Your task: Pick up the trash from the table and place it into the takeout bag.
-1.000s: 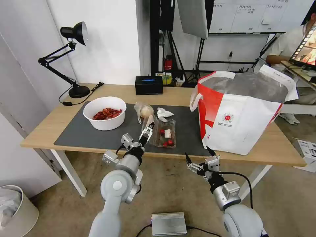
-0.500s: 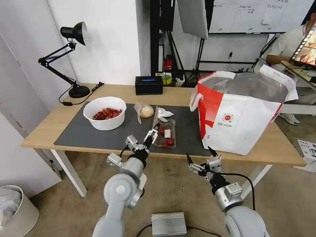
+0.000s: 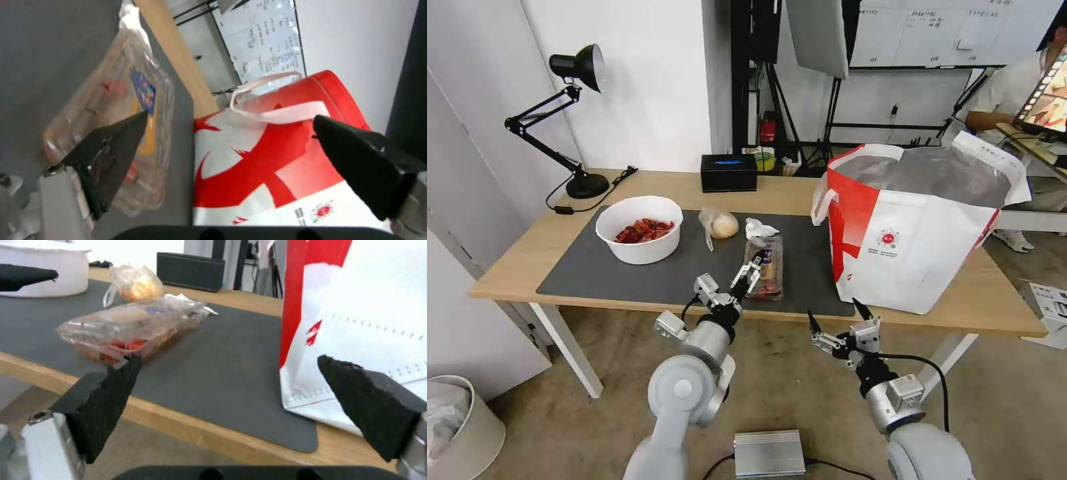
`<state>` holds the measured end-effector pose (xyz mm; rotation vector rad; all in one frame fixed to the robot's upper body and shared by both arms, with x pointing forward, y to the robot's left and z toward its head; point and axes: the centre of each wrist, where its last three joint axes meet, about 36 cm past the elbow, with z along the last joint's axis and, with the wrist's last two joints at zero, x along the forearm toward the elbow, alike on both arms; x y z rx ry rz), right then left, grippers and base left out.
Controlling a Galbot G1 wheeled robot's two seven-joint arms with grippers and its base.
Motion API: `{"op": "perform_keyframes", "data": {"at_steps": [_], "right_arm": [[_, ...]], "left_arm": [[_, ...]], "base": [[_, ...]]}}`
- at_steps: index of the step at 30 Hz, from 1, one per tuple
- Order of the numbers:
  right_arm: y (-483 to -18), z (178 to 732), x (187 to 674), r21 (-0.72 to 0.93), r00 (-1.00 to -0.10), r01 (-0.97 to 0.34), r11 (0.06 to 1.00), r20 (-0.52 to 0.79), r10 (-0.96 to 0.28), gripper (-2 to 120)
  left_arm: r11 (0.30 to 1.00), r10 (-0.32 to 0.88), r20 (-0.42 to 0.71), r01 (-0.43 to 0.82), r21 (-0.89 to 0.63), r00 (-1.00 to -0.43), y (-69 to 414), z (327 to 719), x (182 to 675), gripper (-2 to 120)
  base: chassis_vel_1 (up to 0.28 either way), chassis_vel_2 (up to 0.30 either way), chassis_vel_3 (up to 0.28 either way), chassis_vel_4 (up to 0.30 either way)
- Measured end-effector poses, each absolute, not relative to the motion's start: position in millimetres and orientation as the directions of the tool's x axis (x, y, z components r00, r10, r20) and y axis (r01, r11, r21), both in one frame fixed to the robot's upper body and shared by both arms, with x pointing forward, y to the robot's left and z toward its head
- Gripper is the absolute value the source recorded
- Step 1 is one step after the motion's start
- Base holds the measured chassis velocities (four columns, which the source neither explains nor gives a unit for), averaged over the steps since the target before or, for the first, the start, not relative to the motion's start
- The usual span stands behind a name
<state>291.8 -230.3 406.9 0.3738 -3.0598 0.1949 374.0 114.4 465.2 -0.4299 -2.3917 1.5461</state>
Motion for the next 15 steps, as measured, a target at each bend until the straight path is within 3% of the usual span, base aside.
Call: {"op": "perform_keyframes", "data": {"at_steps": [4,5,7,12,15], "right_arm": [[-233.0,409.3,291.3,-0.126,-0.970,-0.242,0.962,0.064,-0.236,100],[-234.6,410.3,291.3,-0.130,-0.970,-0.242,0.962,0.063,-0.235,100],[-236.4,412.5,290.7,-0.135,-0.970,-0.241,0.961,0.059,-0.234,100],[-237.7,413.7,289.4,-0.137,-0.971,-0.238,0.962,0.059,-0.232,100],[-239.2,413.9,288.8,-0.139,-0.972,-0.235,0.962,0.061,-0.229,100]], "left_arm": [[0.435,0.389,0.025,0.160,-0.886,-0.921,115.9,467.3,379.4,100],[0.476,0.401,0.011,0.198,-0.857,-0.916,115.8,466.4,382.6,99],[0.566,0.435,-0.015,0.286,-0.773,-0.900,118.2,461.6,388.8,90],[0.650,0.482,-0.030,0.380,-0.658,-0.876,127.0,453.2,396.0,79],[0.717,0.531,-0.019,0.461,-0.523,-0.847,137.4,445.1,402.6,64]], "base": [[0.000,0.000,0.000,0.000],[0.000,0.000,0.000,0.000],[0.000,0.000,0.000,0.000],[0.000,0.000,0.000,0.000],[0.000,0.000,0.000,0.000]]}}
